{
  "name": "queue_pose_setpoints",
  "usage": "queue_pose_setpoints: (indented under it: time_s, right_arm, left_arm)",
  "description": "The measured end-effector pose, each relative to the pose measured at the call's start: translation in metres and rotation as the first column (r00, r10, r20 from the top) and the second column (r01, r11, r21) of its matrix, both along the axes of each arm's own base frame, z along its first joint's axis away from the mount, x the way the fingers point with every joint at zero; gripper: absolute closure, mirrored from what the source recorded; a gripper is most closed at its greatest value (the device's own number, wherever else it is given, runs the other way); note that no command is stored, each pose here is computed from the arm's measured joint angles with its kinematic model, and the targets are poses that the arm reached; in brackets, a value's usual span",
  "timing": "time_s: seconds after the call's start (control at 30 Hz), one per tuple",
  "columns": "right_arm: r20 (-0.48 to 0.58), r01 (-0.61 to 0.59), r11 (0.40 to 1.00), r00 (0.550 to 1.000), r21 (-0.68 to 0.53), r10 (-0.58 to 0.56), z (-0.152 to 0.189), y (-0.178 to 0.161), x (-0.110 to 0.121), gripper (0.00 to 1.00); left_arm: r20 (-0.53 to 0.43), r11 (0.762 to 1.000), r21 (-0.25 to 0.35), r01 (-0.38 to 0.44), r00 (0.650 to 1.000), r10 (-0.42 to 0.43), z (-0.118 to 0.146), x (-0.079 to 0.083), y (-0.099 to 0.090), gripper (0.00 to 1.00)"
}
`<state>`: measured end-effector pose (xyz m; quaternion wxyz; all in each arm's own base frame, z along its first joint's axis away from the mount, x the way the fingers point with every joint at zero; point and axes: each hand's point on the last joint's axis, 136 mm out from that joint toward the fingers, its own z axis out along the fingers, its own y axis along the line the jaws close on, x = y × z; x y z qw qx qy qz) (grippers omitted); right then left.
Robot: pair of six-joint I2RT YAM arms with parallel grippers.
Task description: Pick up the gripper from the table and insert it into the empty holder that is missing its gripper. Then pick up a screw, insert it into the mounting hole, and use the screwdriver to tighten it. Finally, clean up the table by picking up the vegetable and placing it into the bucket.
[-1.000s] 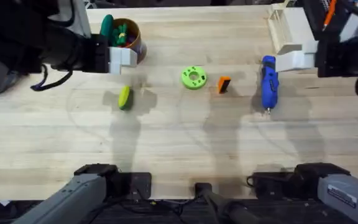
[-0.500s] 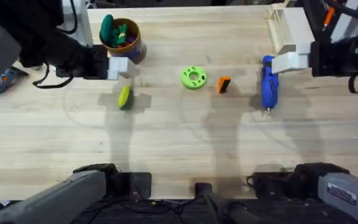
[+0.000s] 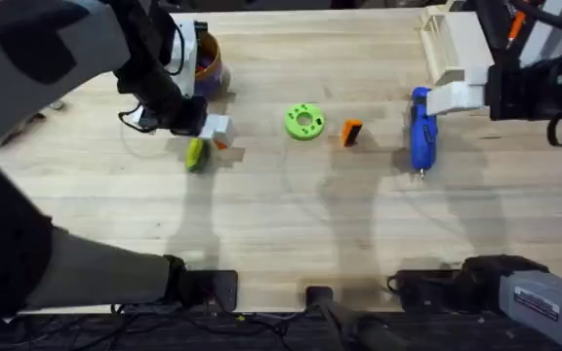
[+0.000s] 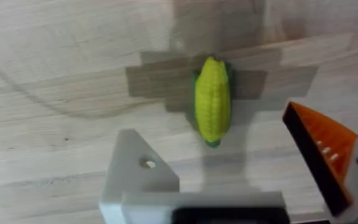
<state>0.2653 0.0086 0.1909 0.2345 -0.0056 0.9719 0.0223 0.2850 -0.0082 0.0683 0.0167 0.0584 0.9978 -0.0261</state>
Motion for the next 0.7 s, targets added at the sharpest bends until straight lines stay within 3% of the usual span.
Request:
queue_pose_setpoints:
  time_s: [0.23, 0.53, 0.6, 0.7]
  right_arm:
    - [0.0, 0.001, 1.0, 1.0, 0.0, -0.001, 0.0, 0.0, 0.0, 0.009]
    - [-0.001, 0.0, 1.0, 1.0, 0.0, 0.0, 0.0, 0.0, 0.0, 0.007]
    - [0.0, 0.0, 1.0, 1.0, 0.0, 0.0, 0.0, 0.0, 0.0, 0.009]
    - [0.0, 0.0, 1.0, 1.0, 0.0, 0.0, 0.0, 0.0, 0.0, 0.009]
  left_arm:
    - [-0.029, 0.999, 0.045, -0.006, 1.0, 0.008, -0.016, 0.004, 0.01, 0.014]
    - [-0.104, 0.998, 0.05, -0.023, 0.994, 0.028, -0.037, -0.001, 0.017, 0.034]
    - [-0.105, 0.999, 0.048, -0.022, 0.994, 0.027, -0.037, -0.001, 0.017, 0.099]
    - [-0.104, 0.999, 0.047, -0.021, 0.994, 0.025, -0.037, -0.001, 0.017, 0.283]
